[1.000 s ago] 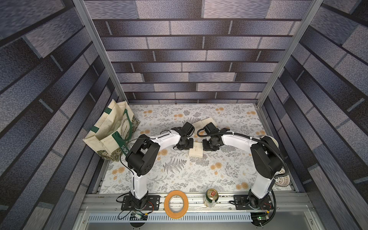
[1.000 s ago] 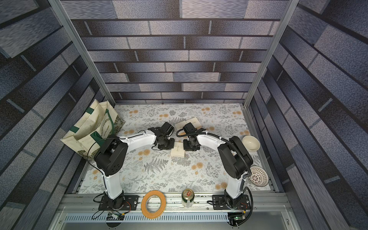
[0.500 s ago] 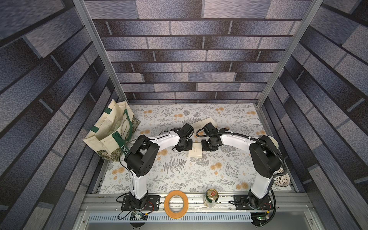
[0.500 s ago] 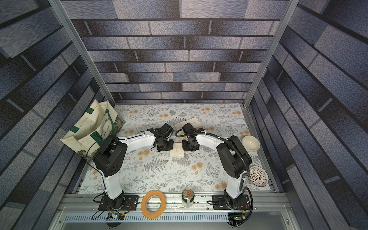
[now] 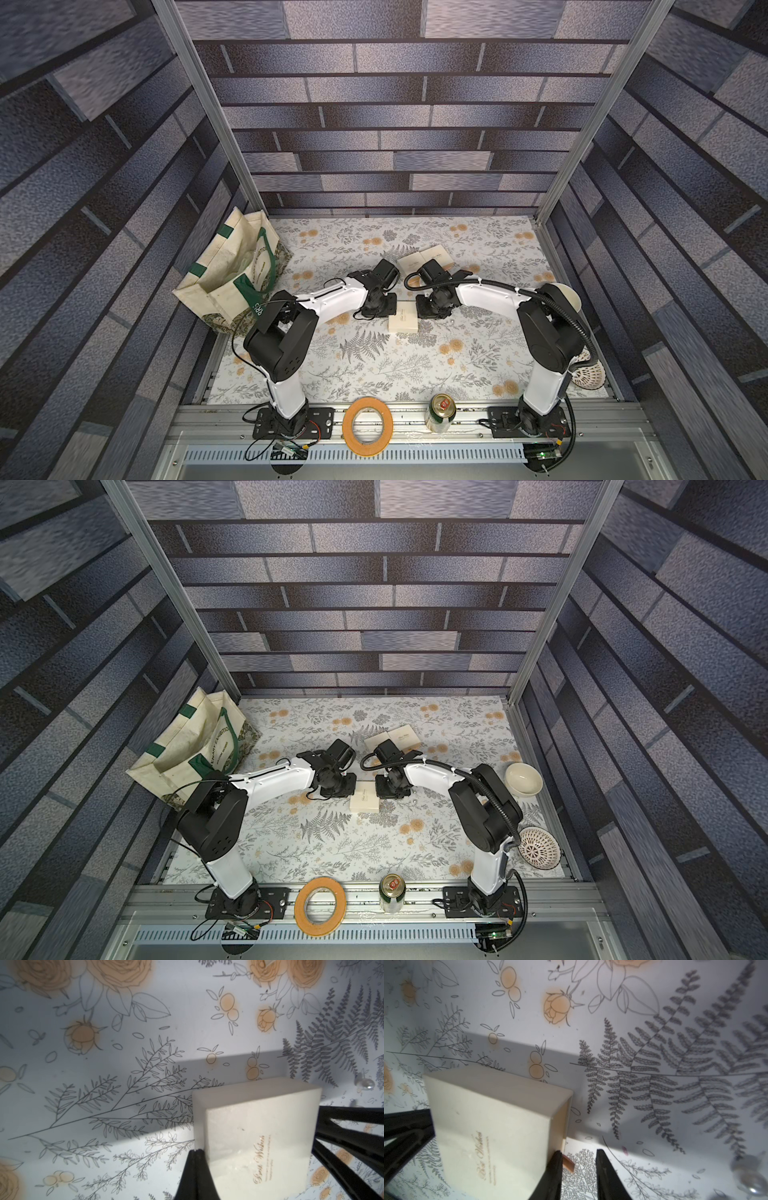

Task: Take out the earrings from the drawer-style jewelry box
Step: Close the drawer of the jewelry box, then move the jewelry box to the center of the board.

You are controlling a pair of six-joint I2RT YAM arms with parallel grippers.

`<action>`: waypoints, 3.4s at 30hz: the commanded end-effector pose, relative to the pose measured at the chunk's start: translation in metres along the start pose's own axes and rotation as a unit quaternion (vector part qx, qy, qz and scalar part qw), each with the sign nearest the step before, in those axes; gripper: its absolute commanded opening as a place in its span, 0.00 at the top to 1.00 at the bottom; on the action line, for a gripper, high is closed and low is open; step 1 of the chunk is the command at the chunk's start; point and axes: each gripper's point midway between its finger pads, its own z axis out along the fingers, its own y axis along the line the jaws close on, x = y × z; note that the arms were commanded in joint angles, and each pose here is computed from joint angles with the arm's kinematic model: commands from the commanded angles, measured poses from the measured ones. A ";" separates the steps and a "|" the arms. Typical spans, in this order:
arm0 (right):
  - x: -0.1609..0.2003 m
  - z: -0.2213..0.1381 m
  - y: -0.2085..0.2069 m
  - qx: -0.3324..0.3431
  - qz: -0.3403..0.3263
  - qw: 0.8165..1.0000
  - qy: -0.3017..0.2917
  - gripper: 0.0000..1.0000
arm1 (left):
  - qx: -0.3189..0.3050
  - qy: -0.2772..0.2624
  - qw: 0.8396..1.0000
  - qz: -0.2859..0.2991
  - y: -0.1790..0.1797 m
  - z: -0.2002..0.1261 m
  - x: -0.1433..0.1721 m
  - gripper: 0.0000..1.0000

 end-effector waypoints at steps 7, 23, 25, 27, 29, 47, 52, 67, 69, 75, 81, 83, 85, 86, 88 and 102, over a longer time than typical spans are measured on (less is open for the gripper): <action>-0.004 -0.018 -0.005 0.025 -0.004 0.999 -0.028 0.69 | 0.000 -0.027 0.999 -0.017 0.007 -0.025 -0.007 0.93; -0.056 -0.064 0.002 0.006 -0.010 0.995 -0.096 0.66 | 0.145 -0.140 0.977 -0.066 0.001 -0.075 -0.113 0.82; -0.076 -0.071 0.004 0.000 -0.007 0.994 -0.106 0.65 | 0.148 -0.154 0.975 -0.059 -0.001 -0.082 -0.129 0.81; -0.095 -0.076 0.004 0.002 -0.008 0.994 -0.113 0.65 | 0.154 -0.161 0.973 -0.054 -0.002 -0.085 -0.139 0.81; -0.117 -0.078 0.005 0.002 -0.008 0.993 -0.119 0.65 | 0.161 -0.164 0.972 -0.051 -0.003 -0.087 -0.144 0.81; -0.200 0.000 0.012 0.004 -0.017 0.997 -0.081 0.65 | 0.150 -0.163 0.972 -0.074 0.009 -0.086 -0.136 0.79; -0.181 0.019 0.009 -0.007 -0.015 0.999 -0.049 0.65 | 0.135 -0.153 0.975 -0.085 0.018 -0.080 -0.122 0.78; -0.091 0.037 0.008 -0.083 -0.072 0.992 0.063 0.69 | 0.111 -0.146 0.978 -0.101 0.033 -0.068 -0.109 0.77; -0.080 0.034 0.013 -0.104 -0.086 0.988 0.074 0.70 | 0.118 -0.145 0.978 -0.094 0.029 -0.067 -0.115 0.76; -0.079 0.015 0.017 -0.117 -0.110 0.987 0.027 0.69 | 0.142 -0.153 0.975 -0.078 0.020 -0.061 -0.138 0.76; -0.091 -0.026 0.030 -0.137 -0.096 0.985 -0.043 0.67 | 0.184 -0.155 0.969 -0.051 0.003 -0.046 -0.166 0.76; -0.086 -0.034 0.031 -0.145 -0.084 0.985 -0.049 0.67 | 0.193 -0.159 0.968 -0.037 -0.001 -0.041 -0.174 0.76; -0.077 -0.039 0.030 -0.148 -0.075 0.985 -0.053 0.66 | 0.206 -0.156 0.966 -0.030 -0.006 -0.036 -0.179 0.76; -0.073 -0.042 0.028 -0.146 -0.068 0.985 -0.055 0.66 | 0.211 -0.154 0.965 -0.027 -0.008 -0.033 -0.181 0.76; -0.063 -0.045 0.022 -0.135 -0.051 0.988 -0.055 0.66 | 0.218 -0.151 0.964 -0.022 -0.012 -0.028 -0.184 0.76; -0.019 -0.021 -0.008 -0.090 0.004 0.996 -0.007 0.75 | 0.238 -0.130 0.963 0.007 -0.036 -0.002 -0.182 0.76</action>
